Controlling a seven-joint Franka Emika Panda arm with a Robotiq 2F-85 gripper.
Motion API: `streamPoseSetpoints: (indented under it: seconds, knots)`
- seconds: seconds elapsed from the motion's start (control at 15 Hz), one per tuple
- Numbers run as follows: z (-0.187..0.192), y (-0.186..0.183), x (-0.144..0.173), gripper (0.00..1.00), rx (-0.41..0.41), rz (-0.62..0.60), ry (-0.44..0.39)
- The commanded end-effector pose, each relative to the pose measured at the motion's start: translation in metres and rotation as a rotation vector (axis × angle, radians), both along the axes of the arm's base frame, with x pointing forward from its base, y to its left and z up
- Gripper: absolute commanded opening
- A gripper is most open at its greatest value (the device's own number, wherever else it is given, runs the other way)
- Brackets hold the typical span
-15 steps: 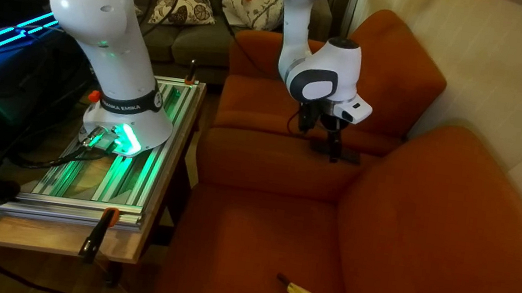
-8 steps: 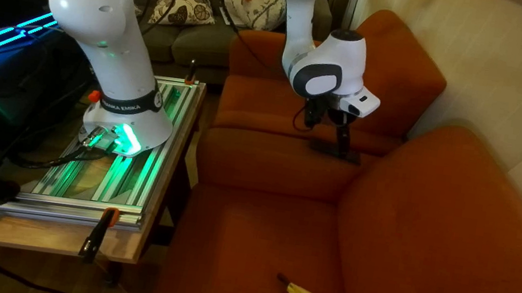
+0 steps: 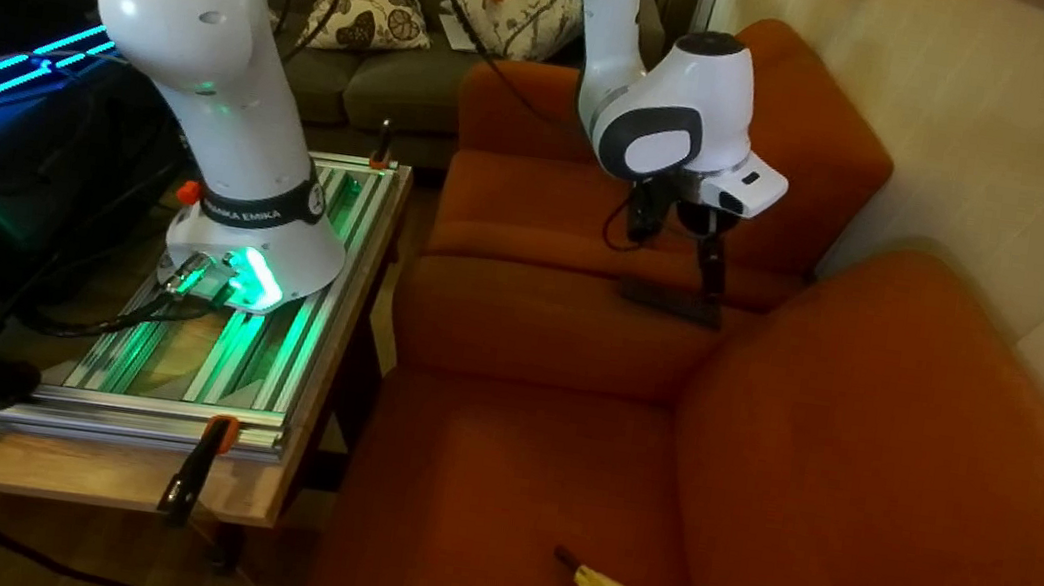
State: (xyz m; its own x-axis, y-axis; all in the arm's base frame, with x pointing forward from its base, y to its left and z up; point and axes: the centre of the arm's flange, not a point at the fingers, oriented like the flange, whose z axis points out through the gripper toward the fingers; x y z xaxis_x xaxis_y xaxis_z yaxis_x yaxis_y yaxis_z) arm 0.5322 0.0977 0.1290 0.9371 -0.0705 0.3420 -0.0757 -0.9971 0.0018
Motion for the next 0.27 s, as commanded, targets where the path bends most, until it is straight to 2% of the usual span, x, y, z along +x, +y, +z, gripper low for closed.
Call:
streamPoseSetpoints:
  seconds: [0.0,0.07,0.2]
  knots:
    - [0.020,-0.001,0.001,1.00,-0.002,-0.008,-0.016]
    - [0.007,-0.002,0.003,1.00,0.001,-0.005,-0.013]
    - [0.008,-0.003,0.004,1.00,0.001,-0.007,-0.015]
